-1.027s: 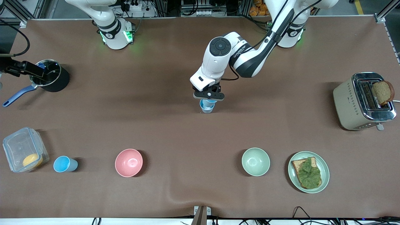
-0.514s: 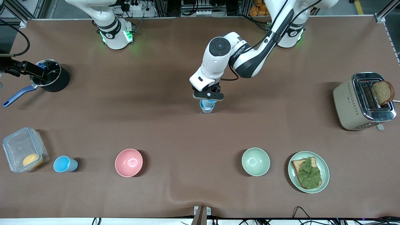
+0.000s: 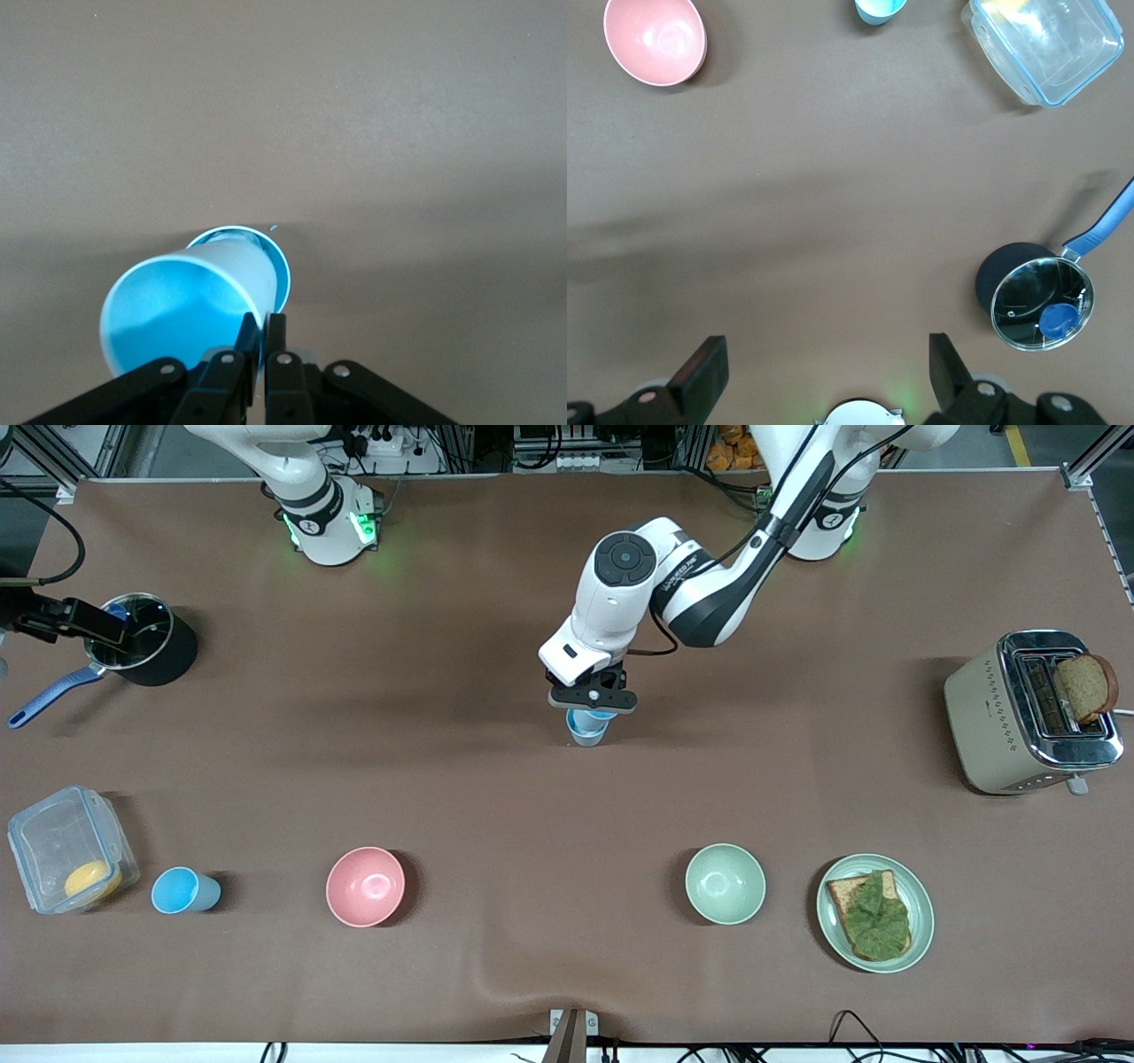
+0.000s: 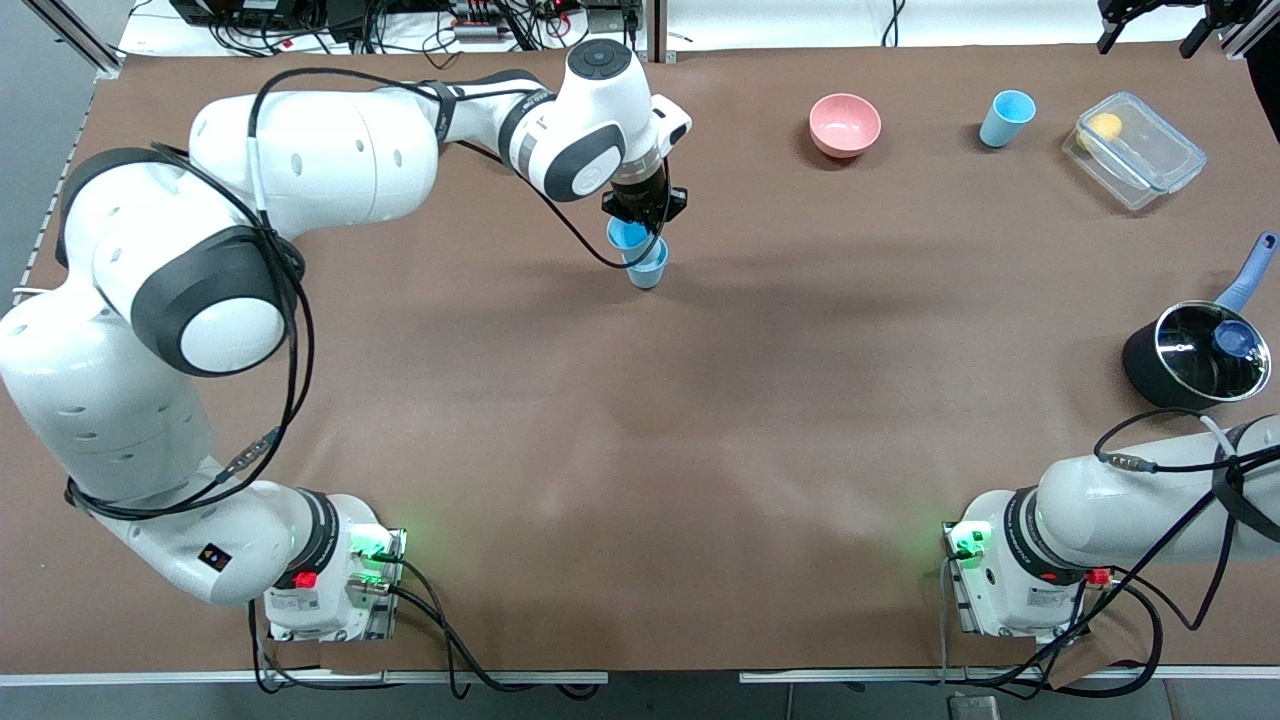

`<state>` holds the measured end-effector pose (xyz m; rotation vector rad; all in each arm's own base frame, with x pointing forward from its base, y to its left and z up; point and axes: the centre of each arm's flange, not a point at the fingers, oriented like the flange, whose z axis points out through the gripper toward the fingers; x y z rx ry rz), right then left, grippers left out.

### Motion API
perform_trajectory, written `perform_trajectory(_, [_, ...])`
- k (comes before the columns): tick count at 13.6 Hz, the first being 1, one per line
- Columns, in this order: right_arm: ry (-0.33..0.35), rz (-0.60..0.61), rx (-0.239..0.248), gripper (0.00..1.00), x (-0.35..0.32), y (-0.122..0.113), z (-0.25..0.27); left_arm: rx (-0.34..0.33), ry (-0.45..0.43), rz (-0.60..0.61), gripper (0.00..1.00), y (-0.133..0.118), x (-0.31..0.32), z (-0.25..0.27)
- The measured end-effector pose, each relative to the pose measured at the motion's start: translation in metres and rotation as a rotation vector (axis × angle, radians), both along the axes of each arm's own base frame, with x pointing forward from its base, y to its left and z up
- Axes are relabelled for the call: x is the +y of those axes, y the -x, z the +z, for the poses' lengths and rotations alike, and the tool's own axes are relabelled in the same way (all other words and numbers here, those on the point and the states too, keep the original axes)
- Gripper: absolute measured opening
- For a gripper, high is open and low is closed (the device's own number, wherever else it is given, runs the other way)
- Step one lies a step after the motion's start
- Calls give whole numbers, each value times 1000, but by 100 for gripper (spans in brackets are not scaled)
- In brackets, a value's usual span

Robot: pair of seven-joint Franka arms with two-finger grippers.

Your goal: Stack blue cups with both arms

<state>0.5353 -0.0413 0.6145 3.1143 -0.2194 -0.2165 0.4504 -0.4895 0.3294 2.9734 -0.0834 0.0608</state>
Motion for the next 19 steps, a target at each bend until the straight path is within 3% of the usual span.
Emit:
perform_trajectory(7, [0, 0, 0, 100, 0, 0, 0, -13, 5, 14, 30, -9, 4, 6])
perform_trajectory(11, [0, 0, 0, 100, 0, 0, 0, -61, 24, 91, 65, -45, 40, 38])
perform_trajectory(14, [0, 0, 1, 100, 0, 0, 0, -107, 27, 188, 94, -75, 106, 79])
perform_trajectory(15, [0, 0, 1, 100, 0, 0, 0, -119, 22, 219, 100, -81, 132, 92])
perform_trajectory(19, [0, 0, 2, 100, 0, 0, 0, -110, -82, 227, 100, -85, 248, 146])
